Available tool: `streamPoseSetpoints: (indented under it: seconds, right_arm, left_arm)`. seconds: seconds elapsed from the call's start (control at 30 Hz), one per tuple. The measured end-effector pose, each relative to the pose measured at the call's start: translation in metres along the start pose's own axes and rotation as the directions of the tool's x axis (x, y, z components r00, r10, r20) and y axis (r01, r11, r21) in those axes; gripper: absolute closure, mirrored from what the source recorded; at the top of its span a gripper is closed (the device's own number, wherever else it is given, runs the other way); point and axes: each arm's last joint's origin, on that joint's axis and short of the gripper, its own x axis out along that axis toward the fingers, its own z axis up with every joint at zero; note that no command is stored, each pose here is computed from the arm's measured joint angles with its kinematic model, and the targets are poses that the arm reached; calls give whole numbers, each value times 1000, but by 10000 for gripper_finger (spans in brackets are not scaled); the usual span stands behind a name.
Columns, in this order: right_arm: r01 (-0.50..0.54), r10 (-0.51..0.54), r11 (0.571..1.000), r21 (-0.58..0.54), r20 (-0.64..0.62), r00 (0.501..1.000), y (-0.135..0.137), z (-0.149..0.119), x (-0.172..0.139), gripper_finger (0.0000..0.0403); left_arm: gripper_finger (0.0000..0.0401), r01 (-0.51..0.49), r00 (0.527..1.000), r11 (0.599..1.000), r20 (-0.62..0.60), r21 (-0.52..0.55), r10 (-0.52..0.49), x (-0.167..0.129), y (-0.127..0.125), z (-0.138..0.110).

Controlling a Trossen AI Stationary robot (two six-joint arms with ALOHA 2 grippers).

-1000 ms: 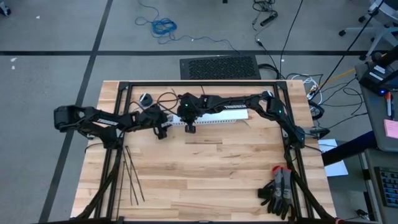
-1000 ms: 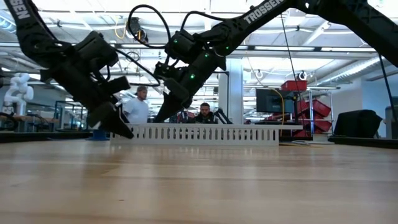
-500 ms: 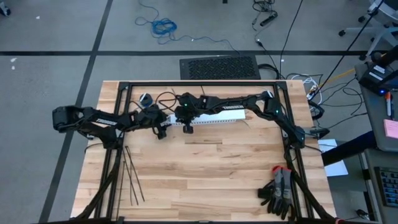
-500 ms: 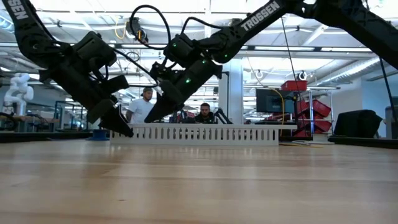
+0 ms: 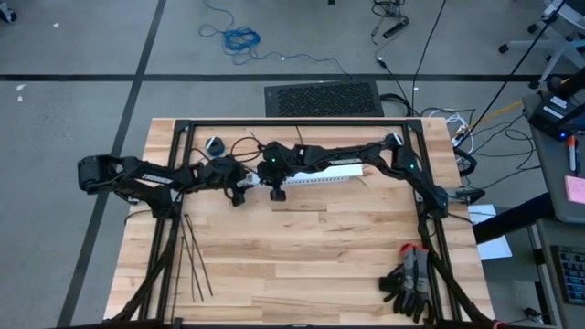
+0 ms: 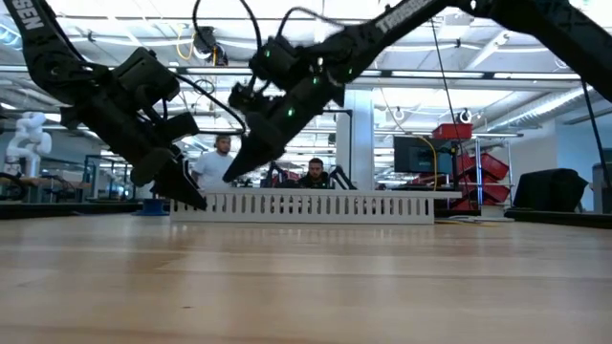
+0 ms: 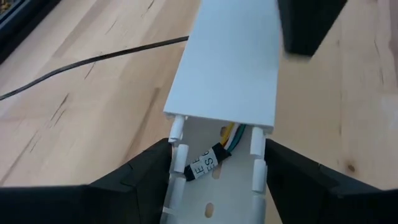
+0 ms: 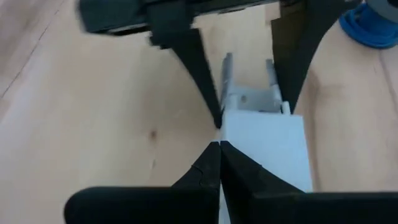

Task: Ziptie cables
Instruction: Close the white cable duct

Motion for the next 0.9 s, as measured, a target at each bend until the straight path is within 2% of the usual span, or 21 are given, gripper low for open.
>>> streamPoseSetpoints:
  seconds: [0.13,0.27,0.4,0.9]
  right_arm:
    - [52,-52,999,-12,-30,998,0,7,-15,403]
    - [72,-70,997,14,-124,990,0,-3,-13,403]
    - [77,-75,997,11,-127,989,1,-2,-14,403]
    - [60,-59,998,9,-83,995,2,1,-10,403]
  left_arm:
    - [162,40,999,999,5,16,-40,0,-1,0]
    - [139,103,995,994,0,39,-103,0,-9,0]
    - [120,135,991,989,-17,64,-135,0,-17,-2]
    - [116,46,999,996,-17,81,-45,1,-16,-1]
